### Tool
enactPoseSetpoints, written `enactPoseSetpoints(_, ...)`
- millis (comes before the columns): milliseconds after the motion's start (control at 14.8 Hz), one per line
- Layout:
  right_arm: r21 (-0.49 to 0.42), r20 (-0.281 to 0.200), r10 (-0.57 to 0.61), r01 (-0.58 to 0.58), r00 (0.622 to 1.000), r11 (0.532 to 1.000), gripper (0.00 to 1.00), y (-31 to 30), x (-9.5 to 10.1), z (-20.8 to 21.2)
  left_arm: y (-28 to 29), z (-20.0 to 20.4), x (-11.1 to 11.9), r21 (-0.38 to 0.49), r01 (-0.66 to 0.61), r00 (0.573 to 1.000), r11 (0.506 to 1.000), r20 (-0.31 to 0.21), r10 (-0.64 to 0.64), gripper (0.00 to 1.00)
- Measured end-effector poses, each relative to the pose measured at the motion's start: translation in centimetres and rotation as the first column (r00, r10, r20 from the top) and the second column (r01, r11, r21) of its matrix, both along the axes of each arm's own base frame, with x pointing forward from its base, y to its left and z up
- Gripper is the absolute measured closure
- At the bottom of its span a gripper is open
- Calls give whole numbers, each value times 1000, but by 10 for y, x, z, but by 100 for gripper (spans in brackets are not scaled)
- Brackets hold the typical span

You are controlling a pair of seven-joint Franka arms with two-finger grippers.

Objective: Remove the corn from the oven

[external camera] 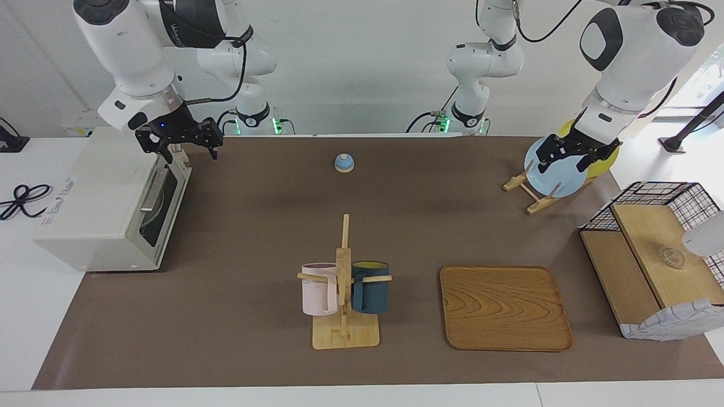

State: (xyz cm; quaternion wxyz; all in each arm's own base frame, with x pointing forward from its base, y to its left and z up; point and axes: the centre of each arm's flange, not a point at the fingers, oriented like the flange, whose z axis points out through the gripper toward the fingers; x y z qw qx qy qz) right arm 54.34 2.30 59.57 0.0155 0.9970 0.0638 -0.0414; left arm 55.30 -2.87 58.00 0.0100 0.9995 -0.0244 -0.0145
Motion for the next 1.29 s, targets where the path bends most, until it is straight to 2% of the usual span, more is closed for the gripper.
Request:
enactPoseSetpoints(542,0,0,-1,1,1000,1000,0,0,0,0,0,0,0,0,0,1000,1000,0,0,0)
enactPoseSetpoints(610,0,-1,-1,1,1000,1000,7,0,0,-1,0,0,0,0,0,1000,1000,0,0,0)
enactPoseSetpoints(881,-1,-18,-2,2,1000,1000,53,-1,-3,-8,0,0,0,0,0,1000,1000,0,0,0)
enactPoseSetpoints(1153,-2,-21,-17,17,1000,1000,94,-10,-6,-15,0,0,0,0,0,1000,1000,0,0,0)
enactPoseSetpoints(1220,-2,-20,-25,25,999,1000,99,-14,-7,-19,0,0,0,0,1,1000,1000,0,-1,0)
enactPoseSetpoints(1288,-2,-16,-36,36,999,999,99,-19,-8,-22,0,0,0,0,1,1000,1000,0,-1,0)
